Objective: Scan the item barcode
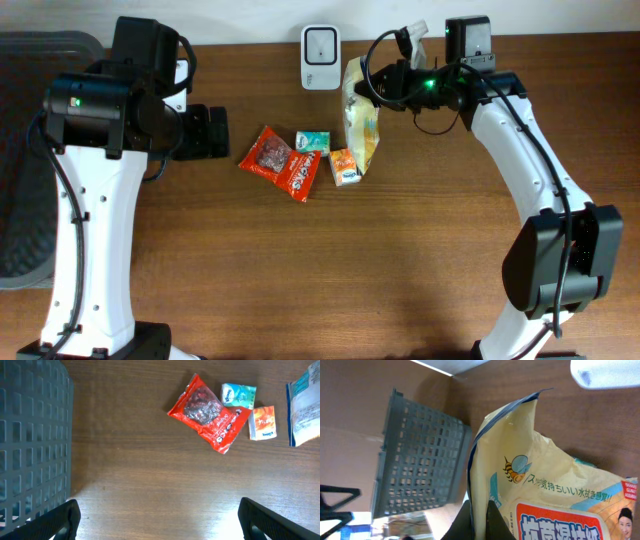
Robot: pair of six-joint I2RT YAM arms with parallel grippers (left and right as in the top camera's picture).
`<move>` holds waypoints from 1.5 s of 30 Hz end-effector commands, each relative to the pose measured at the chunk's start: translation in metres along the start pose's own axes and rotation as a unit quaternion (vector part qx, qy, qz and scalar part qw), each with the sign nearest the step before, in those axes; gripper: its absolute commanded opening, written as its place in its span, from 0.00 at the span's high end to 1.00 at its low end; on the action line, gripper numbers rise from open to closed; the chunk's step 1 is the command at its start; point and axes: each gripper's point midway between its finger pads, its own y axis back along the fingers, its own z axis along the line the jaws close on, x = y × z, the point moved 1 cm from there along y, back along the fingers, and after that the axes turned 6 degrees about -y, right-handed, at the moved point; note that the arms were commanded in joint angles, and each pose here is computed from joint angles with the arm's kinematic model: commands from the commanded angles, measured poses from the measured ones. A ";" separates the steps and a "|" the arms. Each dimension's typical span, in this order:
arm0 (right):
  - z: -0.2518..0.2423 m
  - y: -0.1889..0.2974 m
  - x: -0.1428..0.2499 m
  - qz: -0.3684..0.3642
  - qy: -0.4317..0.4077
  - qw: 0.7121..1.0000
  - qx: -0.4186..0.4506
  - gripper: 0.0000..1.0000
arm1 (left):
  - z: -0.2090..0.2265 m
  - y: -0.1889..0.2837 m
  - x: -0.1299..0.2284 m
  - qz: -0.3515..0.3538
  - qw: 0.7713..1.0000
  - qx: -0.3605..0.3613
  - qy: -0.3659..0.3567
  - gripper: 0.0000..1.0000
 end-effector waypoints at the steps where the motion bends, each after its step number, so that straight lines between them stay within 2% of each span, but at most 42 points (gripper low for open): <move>1: -0.018 -0.008 0.005 0.013 -0.052 0.999 0.002 0.96 | 0.002 0.000 -0.001 -0.002 1.000 -0.006 0.005 0.01; 2: -0.034 -0.012 0.009 0.019 -0.072 0.997 0.009 0.96 | 0.002 0.000 -0.001 -0.001 1.000 -0.005 0.005 0.01; 4: -0.103 -0.008 0.016 0.016 -0.169 0.985 0.039 0.96 | 0.002 0.000 -0.001 -0.001 1.000 -0.005 0.005 0.01; 5: -0.131 0.004 0.015 0.007 -0.191 0.980 0.047 0.96 | 0.002 0.000 -0.001 -0.001 1.000 -0.005 0.005 0.01; 6: -0.152 0.024 0.009 -0.013 -0.183 0.981 0.067 0.77 | 0.002 0.000 -0.001 -0.001 1.000 -0.005 0.005 0.01; 7: -0.164 0.037 0.007 -0.028 -0.198 0.976 0.090 0.70 | 0.002 0.000 -0.001 -0.001 1.000 -0.005 0.005 0.01; 8: -0.188 0.068 0.004 -0.055 -0.202 0.966 0.151 0.68 | 0.002 0.000 -0.001 -0.001 1.000 -0.005 0.005 0.01; 11: -0.209 0.123 0.009 -0.072 -0.189 0.940 0.276 0.64 | 0.002 0.000 -0.001 -0.001 1.000 -0.005 0.005 0.01; 13: -0.200 0.162 0.016 -0.067 -0.183 0.908 0.371 0.64 | 0.003 0.000 -0.001 -0.001 1.000 -0.006 0.006 0.01; 15: -0.183 0.185 0.018 -0.066 -0.179 0.886 0.422 0.62 | 0.003 0.000 -0.001 -0.001 1.000 -0.006 0.006 0.01; 16: -0.168 0.184 0.020 -0.056 -0.181 0.890 0.414 0.58 | 0.003 0.000 -0.001 -0.001 1.000 -0.006 0.006 0.01; 18: -0.148 0.158 0.026 -0.014 -0.142 0.916 0.375 0.59 | 0.003 0.000 -0.001 -0.001 1.000 -0.006 0.006 0.01; 19: -0.145 0.149 0.029 0.003 -0.122 0.919 0.375 0.63 | 0.003 0.000 -0.001 -0.001 1.000 -0.006 0.006 0.01; 20: -0.141 0.128 0.040 0.041 -0.084 0.924 0.371 0.72 | 0.003 0.000 -0.001 -0.001 1.000 -0.006 0.006 0.01; 22: -0.150 0.097 0.061 0.076 -0.052 0.906 0.413 0.81 | 0.003 0.000 -0.001 -0.001 1.000 -0.006 0.006 0.00; 25: -0.184 0.047 0.102 0.078 -0.085 0.895 0.430 0.80 | 0.003 0.000 -0.001 -0.001 1.000 -0.006 0.006 0.01; 26: -0.201 0.030 0.123 0.082 -0.088 0.895 0.429 0.75 | 0.003 0.000 -0.001 -0.001 1.000 -0.006 0.006 0.01; 27: -0.212 0.021 0.137 0.078 -0.098 0.895 0.429 0.75 | 0.003 0.000 -0.001 -0.001 1.000 -0.006 0.006 0.01; 28: -0.220 0.012 0.156 0.089 -0.106 0.896 0.423 0.75 | 0.003 0.000 -0.001 -0.001 1.000 -0.006 0.006 0.01; 30: -0.203 -0.001 0.169 0.118 -0.117 0.910 0.380 0.82 | 0.003 0.000 -0.001 -0.001 1.000 -0.006 0.006 0.01; 31: -0.186 -0.004 0.164 0.125 -0.122 0.919 0.354 0.81 | 0.003 0.000 -0.001 -0.001 1.000 -0.006 0.006 0.01; 33: -0.142 0.007 0.134 0.136 -0.098 0.923 0.346 0.72 | 0.003 0.000 -0.001 -0.001 1.000 -0.006 0.006 0.01; 34: -0.119 0.017 0.123 0.145 -0.072 0.923 0.350 0.58 | 0.003 0.000 -0.001 -0.001 1.000 -0.006 0.006 0.01; 36: -0.104 0.026 0.126 0.174 -0.050 0.917 0.354 0.50 | 0.003 0.000 -0.001 -0.001 1.000 -0.006 0.006 0.01; 38: -0.118 0.031 0.153 0.217 -0.054 0.888 0.401 0.55 | 0.003 0.000 -0.001 -0.001 1.000 -0.006 0.006 0.01; 40: -0.130 0.025 0.180 0.249 -0.051 0.873 0.417 0.59 | 0.003 0.000 -0.001 -0.001 1.000 -0.006 0.006 0.01; 41: -0.141 0.016 0.203 0.267 -0.051 0.865 0.421 0.69 | 0.003 0.000 -0.001 -0.001 1.000 -0.006 0.006 0.01; 42: -0.156 0.002 0.216 0.254 -0.057 0.866 0.427 0.80 | 0.003 0.000 -0.001 -0.001 1.000 -0.006 0.006 0.01; 44: -0.168 -0.029 0.233 0.220 -0.073 0.884 0.405 0.87 | 0.003 0.000 -0.001 -0.001 1.000 -0.006 0.006 0.01; 45: -0.155 -0.043 0.233 0.224 -0.072 0.900 0.366 0.90 | 0.003 0.000 0.000 0.000 1.000 -0.006 0.006 0.01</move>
